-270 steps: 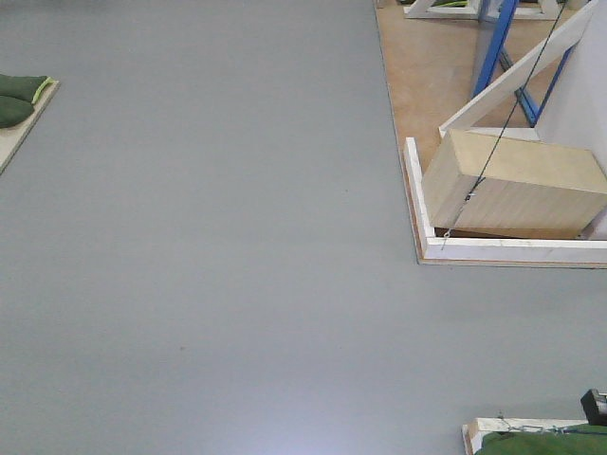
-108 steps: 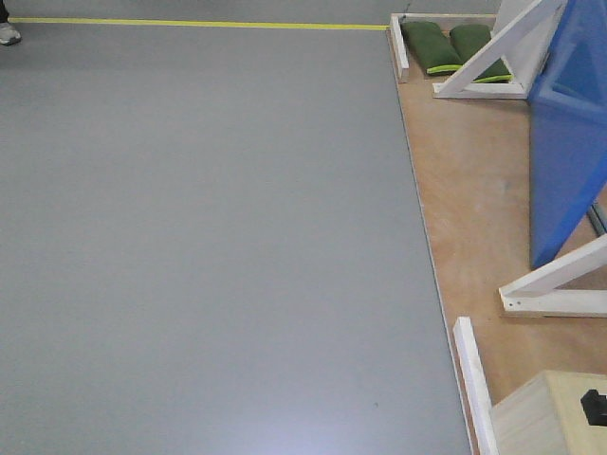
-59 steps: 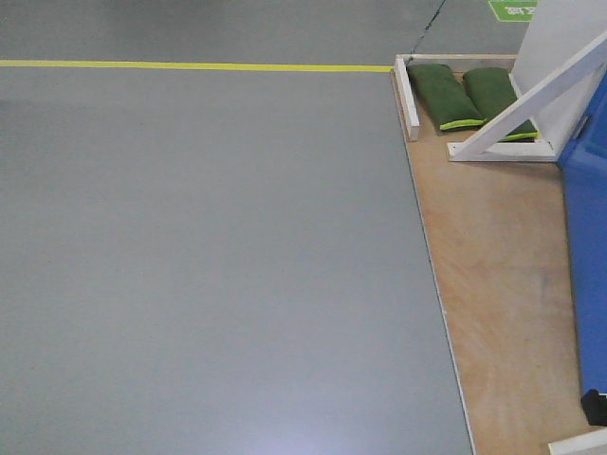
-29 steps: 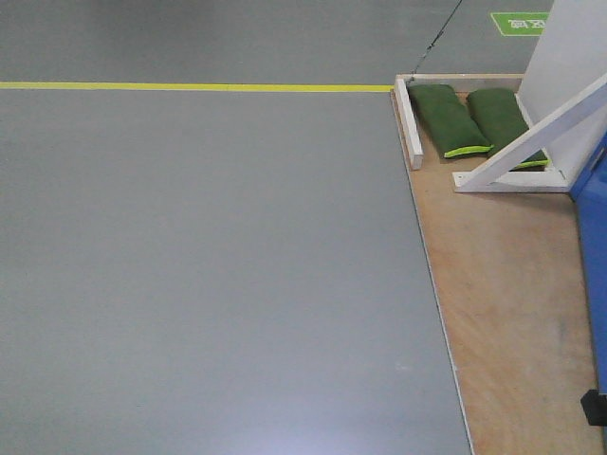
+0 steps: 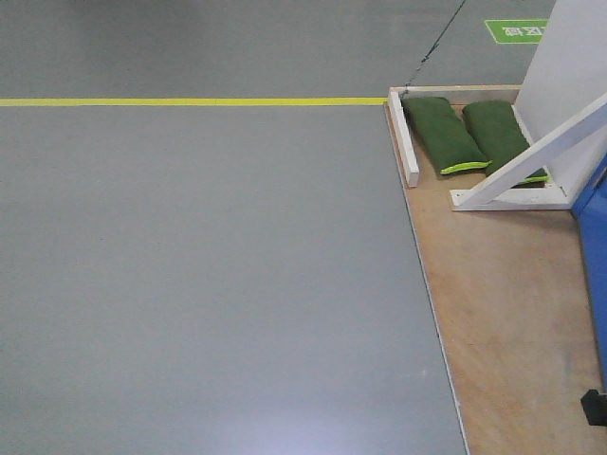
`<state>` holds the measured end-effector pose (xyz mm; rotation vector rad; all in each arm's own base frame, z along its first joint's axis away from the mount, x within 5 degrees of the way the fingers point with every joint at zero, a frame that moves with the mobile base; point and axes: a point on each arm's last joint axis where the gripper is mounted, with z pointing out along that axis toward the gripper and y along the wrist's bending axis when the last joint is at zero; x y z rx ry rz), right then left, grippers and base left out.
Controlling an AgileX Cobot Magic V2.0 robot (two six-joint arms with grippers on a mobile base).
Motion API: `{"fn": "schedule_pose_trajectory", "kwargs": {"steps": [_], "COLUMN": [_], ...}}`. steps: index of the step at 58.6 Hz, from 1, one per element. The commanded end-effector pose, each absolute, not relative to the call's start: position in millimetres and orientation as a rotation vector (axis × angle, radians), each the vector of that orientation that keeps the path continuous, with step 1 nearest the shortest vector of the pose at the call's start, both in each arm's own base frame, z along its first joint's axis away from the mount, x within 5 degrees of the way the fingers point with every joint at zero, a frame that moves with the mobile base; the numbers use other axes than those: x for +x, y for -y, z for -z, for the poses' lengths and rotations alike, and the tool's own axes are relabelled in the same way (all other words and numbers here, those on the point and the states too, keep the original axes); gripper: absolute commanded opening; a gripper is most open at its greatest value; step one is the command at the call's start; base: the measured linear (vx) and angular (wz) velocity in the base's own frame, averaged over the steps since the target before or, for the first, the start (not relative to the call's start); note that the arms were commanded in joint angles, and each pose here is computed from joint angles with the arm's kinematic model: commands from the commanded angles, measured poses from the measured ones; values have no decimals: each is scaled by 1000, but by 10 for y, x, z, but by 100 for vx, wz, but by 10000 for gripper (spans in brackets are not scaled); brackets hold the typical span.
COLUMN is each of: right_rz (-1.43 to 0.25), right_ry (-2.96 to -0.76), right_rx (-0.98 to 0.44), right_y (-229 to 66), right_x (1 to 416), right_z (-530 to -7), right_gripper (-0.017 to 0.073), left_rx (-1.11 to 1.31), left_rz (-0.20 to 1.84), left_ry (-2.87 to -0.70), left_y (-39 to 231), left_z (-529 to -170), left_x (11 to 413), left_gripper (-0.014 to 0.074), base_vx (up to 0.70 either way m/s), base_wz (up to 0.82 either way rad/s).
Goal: Move to blue door and open it
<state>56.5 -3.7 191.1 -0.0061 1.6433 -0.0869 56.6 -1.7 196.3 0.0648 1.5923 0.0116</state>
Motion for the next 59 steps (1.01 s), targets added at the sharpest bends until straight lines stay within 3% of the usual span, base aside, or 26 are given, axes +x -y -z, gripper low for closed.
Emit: {"fn": "schedule_pose_trajectory", "kwargs": {"steps": [1, 50, 59], "right_rz": [81, 84, 152], "right_ry": [-1549, -1561, -1539], "right_rx": [-21, -21, -41], "right_y": [24, 26, 46], "right_x": [559, 559, 521], "right_z": [-1985, -1974, -2175], "right_gripper": [-1, -1, -1], "left_rx": [57, 57, 57], "left_rz": [-1, -1, -1], "left_ry": [-1468, -1468, -1468], "left_y": [20, 20, 20], "left_z": [-2138, -2138, -2138], "left_x": [538, 538, 538], "left_gripper": [73, 73, 73], "base_vx": [12, 2, 0], "base_wz": [-2, 0, 0]}}
